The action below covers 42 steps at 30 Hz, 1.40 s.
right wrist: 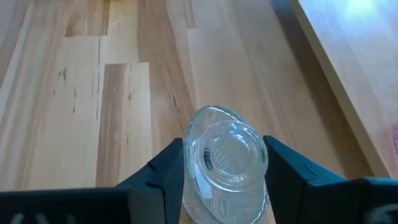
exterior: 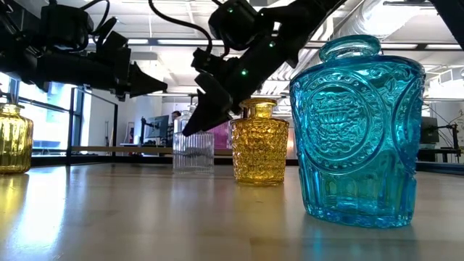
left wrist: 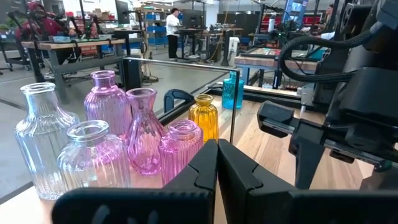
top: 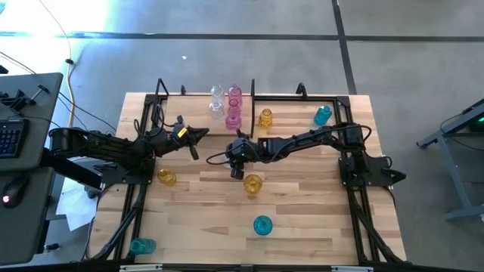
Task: Sort vases onto shelf
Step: Put the transparent vase on the shelf
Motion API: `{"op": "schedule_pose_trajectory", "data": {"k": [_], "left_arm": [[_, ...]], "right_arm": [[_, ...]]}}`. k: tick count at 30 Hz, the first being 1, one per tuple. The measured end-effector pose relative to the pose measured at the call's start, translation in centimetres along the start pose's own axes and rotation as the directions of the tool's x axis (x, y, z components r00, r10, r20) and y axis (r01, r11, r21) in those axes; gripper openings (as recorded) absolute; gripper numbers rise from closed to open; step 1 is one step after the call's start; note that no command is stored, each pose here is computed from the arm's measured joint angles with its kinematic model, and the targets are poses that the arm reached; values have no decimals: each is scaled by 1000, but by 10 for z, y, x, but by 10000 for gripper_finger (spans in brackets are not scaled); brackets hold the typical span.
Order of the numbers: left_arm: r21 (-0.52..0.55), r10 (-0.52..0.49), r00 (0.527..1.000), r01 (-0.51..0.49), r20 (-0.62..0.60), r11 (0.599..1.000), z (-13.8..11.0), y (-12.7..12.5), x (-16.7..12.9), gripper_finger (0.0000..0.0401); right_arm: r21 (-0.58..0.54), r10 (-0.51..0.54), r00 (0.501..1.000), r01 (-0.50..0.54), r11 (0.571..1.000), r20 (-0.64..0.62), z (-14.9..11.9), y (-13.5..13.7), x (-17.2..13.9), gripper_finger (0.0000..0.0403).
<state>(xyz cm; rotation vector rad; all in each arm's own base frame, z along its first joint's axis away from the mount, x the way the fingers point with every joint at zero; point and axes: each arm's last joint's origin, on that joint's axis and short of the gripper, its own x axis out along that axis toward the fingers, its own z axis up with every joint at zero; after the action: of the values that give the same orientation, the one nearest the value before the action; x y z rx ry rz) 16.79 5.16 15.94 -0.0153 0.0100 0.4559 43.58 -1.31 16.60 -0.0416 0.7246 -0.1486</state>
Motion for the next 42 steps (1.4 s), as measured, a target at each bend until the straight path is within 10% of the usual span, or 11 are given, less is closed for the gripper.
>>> {"op": "schedule_pose_trajectory", "data": {"k": [42], "left_arm": [[10,115,993,-115,25,993,20,8,-25,3]], "right_arm": [[11,-100,974,100,995,202,87,-75,16,112]]}}
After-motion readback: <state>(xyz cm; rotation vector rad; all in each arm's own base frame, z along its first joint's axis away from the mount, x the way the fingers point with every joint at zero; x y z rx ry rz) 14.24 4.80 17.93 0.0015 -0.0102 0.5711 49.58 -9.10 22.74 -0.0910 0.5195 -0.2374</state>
